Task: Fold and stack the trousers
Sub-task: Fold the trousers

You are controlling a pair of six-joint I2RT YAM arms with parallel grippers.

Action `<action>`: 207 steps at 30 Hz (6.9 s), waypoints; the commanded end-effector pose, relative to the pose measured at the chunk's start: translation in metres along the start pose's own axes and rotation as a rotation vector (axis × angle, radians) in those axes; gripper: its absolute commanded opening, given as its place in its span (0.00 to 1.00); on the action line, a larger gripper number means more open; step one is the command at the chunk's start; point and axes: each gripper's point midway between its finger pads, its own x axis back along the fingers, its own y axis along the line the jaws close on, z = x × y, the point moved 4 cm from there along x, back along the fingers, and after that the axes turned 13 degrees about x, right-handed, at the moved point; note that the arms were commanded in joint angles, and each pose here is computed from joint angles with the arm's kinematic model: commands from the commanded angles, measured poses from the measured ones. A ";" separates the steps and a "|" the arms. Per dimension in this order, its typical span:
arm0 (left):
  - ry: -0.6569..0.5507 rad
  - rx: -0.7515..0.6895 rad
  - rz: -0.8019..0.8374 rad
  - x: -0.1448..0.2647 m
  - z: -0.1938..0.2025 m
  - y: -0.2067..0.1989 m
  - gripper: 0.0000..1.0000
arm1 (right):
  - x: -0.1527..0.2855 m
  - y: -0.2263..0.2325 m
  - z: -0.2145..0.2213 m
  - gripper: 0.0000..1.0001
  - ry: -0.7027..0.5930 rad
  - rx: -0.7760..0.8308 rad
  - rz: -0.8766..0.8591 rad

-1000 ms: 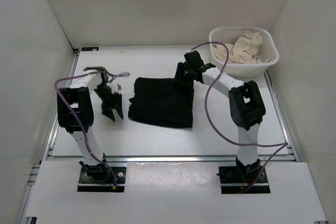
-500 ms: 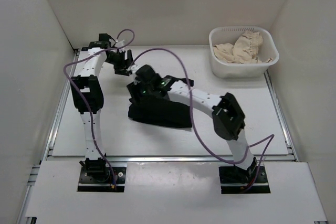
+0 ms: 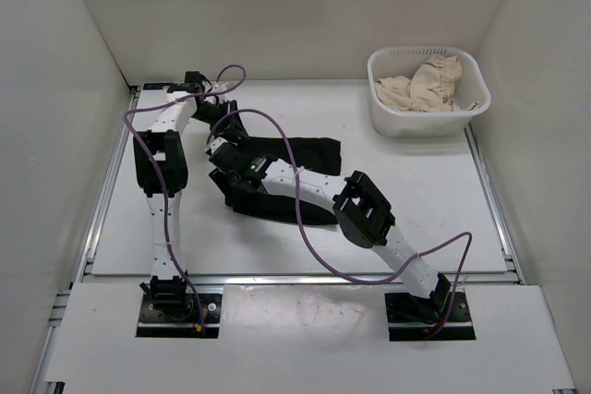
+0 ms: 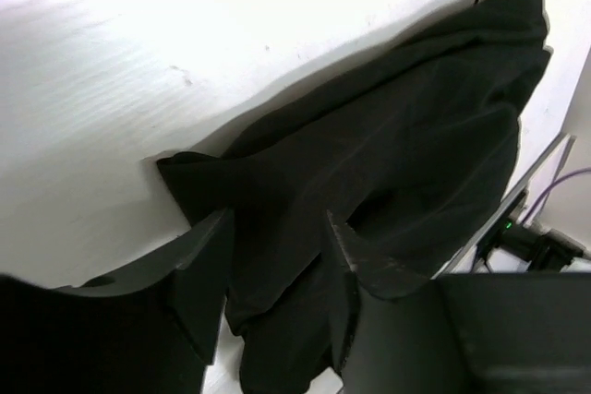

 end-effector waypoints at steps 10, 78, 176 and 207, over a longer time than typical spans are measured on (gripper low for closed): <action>0.033 -0.009 0.046 -0.004 0.013 -0.009 0.14 | 0.016 0.025 0.005 0.59 0.001 0.076 -0.048; -0.116 -0.068 -0.289 0.010 -0.018 0.019 0.14 | 0.068 0.077 0.005 0.00 -0.016 0.185 -0.205; -0.229 -0.025 -0.383 0.120 0.032 -0.005 0.92 | 0.114 -0.053 0.019 0.75 -0.016 -0.401 0.010; 0.104 0.126 -0.154 0.015 0.049 0.028 0.24 | 0.095 -0.087 0.160 0.44 -0.064 -0.849 -0.433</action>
